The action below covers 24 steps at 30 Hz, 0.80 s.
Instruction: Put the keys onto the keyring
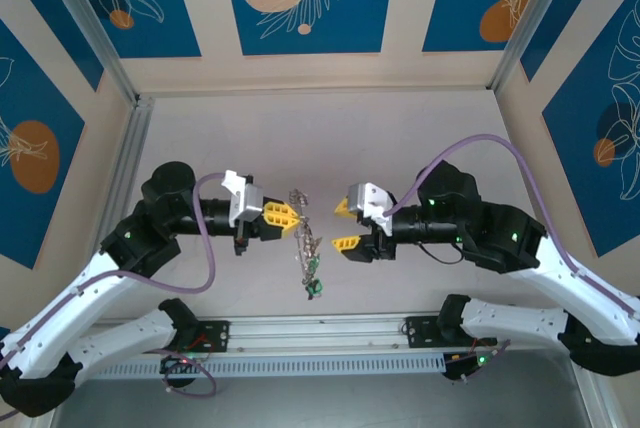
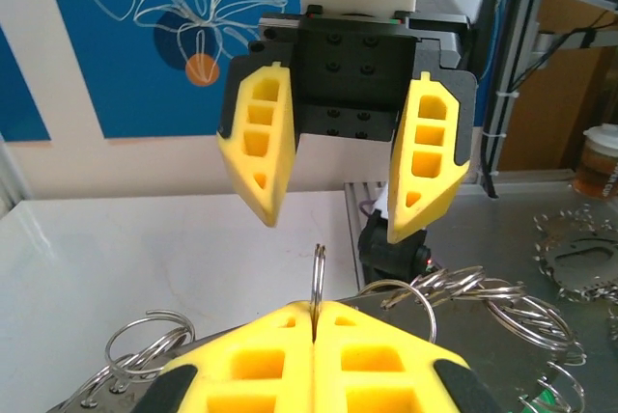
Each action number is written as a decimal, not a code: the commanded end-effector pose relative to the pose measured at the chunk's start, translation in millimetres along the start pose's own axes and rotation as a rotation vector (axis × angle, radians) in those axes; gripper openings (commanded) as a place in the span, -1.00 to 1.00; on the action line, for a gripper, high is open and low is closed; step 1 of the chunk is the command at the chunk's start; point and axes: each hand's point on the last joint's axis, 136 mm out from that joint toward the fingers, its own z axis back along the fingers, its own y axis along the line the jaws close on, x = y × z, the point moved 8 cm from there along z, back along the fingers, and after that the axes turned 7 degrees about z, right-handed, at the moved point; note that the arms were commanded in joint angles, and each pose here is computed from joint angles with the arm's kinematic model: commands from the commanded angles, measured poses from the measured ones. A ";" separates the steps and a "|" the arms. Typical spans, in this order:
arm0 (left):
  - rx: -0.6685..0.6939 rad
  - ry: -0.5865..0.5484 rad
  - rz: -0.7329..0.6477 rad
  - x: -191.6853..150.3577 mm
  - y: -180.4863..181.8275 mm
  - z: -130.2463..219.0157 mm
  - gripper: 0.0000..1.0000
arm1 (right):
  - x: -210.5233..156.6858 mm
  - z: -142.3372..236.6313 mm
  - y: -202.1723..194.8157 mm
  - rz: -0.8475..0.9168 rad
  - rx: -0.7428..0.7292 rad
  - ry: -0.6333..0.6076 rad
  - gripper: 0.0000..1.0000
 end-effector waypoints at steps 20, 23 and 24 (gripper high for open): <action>0.500 0.331 0.288 -131.0 84.9 -33.7 -1.00 | -69.6 -10.1 -38.7 -0.248 -0.347 -0.026 0.51; 0.537 0.363 0.313 -150.4 102.4 -47.5 -1.00 | -85.4 -10.1 -46.2 -0.304 -0.444 0.038 0.62; 0.548 0.371 0.319 -155.2 107.5 -51.6 -1.00 | -90.5 -9.5 -48.0 -0.318 -0.473 0.051 0.64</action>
